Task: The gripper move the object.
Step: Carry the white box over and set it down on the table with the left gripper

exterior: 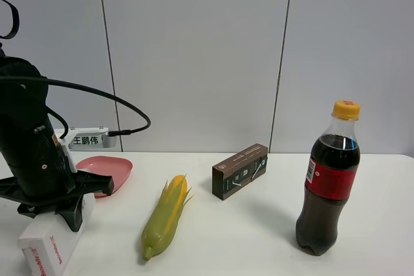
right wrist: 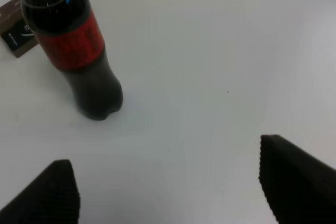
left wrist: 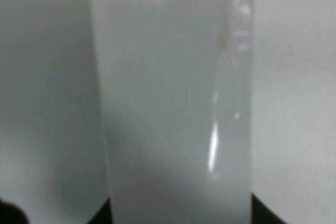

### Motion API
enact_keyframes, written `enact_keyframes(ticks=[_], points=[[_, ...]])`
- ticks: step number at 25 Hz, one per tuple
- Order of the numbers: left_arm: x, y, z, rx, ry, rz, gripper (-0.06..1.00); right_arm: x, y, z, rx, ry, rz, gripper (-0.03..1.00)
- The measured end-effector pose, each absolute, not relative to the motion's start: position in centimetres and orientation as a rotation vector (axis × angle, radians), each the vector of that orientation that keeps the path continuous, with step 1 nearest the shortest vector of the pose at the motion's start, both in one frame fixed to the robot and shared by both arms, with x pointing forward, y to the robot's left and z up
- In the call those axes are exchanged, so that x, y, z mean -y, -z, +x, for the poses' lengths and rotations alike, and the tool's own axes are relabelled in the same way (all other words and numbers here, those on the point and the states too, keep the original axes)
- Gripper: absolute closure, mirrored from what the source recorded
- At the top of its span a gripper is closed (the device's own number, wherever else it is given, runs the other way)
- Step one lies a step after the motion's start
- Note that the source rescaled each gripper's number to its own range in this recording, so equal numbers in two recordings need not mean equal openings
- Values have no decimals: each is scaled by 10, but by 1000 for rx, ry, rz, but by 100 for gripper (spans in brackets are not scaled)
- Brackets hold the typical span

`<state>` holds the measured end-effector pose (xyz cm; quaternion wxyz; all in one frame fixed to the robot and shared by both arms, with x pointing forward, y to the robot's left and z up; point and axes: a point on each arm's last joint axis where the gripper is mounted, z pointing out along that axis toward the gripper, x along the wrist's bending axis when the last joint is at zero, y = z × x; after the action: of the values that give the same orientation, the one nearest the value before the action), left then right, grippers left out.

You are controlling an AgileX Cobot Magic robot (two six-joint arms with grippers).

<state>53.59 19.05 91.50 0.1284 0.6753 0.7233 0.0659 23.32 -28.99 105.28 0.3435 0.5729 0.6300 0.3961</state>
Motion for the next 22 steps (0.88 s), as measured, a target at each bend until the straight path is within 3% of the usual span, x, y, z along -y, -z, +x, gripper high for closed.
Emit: enact_keyframes(ticks=[17, 22], points=[[-189, -907, 540, -2092, -194, 1949, 92, 290, -1053, 233, -1637, -1029, 1489, -3], [-189, -907, 540, -2092, -194, 1949, 58, 290, -1053, 233, -1637, -1029, 1489, -3]])
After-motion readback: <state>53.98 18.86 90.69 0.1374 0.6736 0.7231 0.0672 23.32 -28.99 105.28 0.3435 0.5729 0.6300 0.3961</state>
